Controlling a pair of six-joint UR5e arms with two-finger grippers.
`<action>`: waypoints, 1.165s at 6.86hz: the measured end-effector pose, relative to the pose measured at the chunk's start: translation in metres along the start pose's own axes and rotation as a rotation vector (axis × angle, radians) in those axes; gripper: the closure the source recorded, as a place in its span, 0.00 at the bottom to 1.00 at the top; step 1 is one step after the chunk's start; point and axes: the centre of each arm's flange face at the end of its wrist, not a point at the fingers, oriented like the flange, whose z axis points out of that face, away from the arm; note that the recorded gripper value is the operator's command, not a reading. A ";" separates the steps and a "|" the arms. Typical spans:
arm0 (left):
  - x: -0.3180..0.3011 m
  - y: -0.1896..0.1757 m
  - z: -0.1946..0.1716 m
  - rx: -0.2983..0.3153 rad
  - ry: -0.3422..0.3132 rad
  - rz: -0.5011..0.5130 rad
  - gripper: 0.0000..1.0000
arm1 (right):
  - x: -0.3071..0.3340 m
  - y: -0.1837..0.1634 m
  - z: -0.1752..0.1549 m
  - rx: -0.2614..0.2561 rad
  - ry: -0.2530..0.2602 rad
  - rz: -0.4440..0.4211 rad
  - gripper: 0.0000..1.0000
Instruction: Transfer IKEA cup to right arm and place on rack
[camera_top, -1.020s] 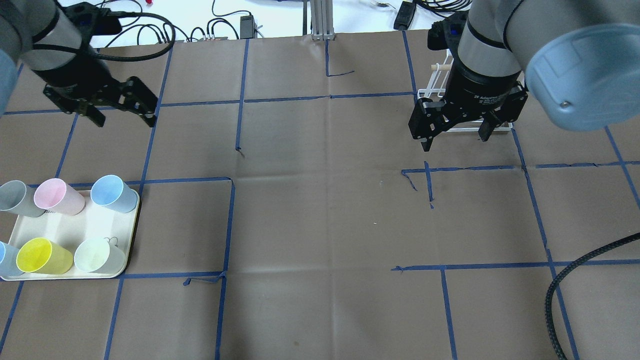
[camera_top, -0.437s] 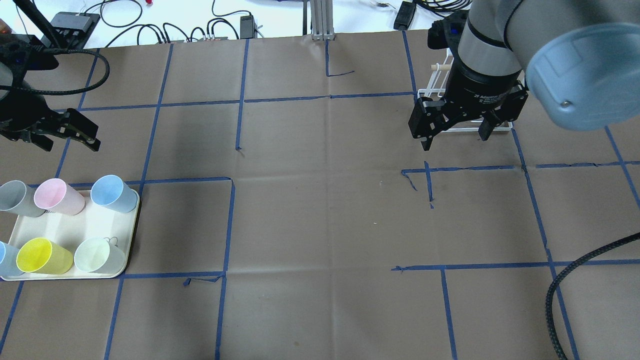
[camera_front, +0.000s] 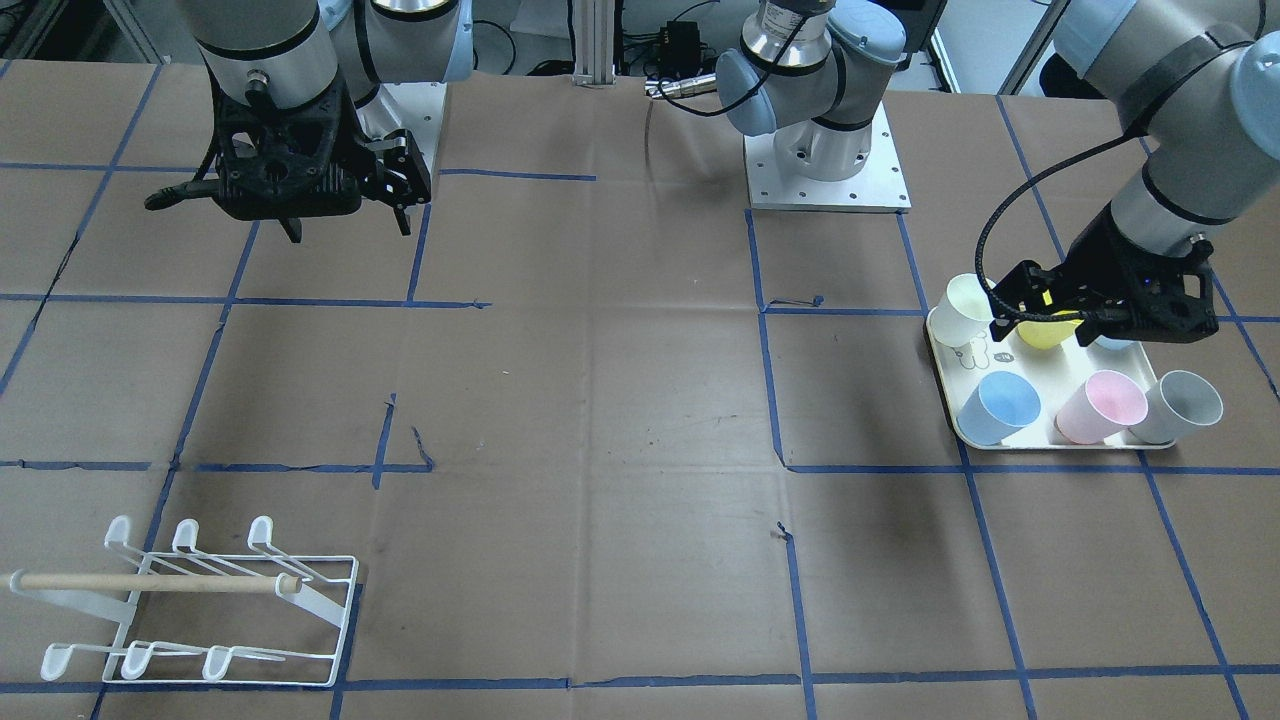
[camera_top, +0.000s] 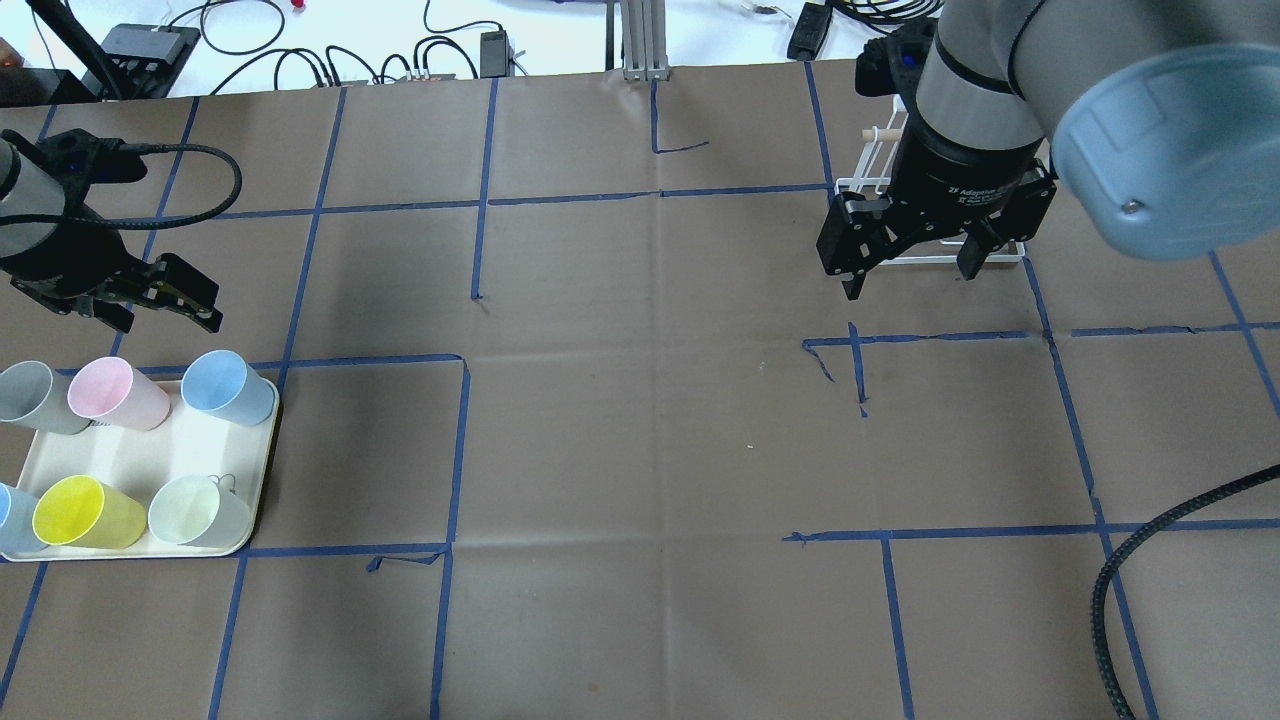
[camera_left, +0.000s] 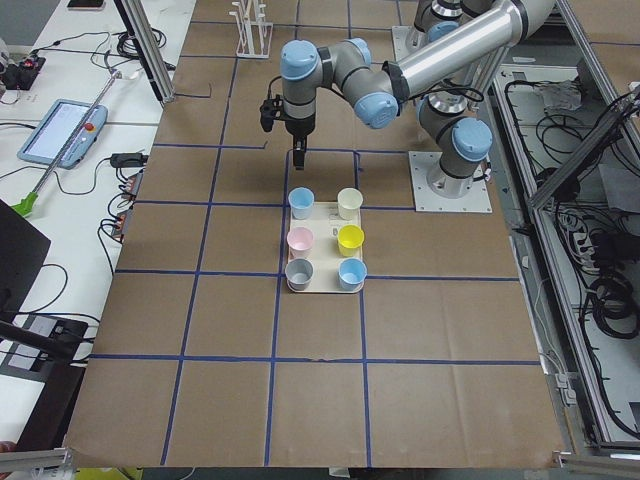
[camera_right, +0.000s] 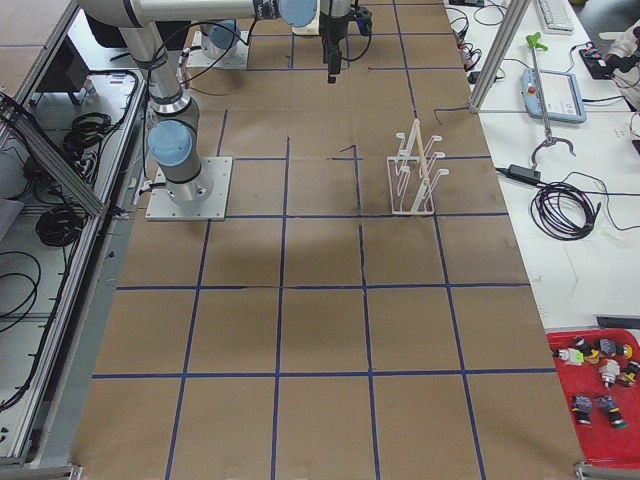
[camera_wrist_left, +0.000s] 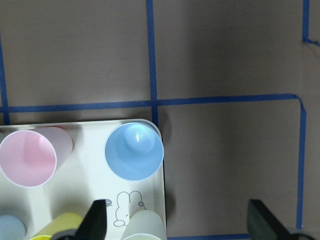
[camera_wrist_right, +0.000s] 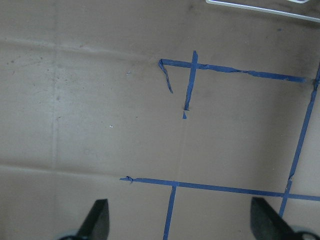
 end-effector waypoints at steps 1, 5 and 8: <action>-0.002 -0.001 0.025 0.008 -0.006 0.001 0.01 | 0.000 0.000 0.000 0.000 0.000 0.000 0.00; -0.005 -0.004 0.107 -0.010 0.000 0.001 0.01 | 0.000 0.000 0.002 -0.003 -0.001 0.000 0.00; -0.004 0.002 0.132 -0.042 -0.002 0.001 0.20 | 0.000 0.000 0.002 -0.004 -0.002 0.001 0.00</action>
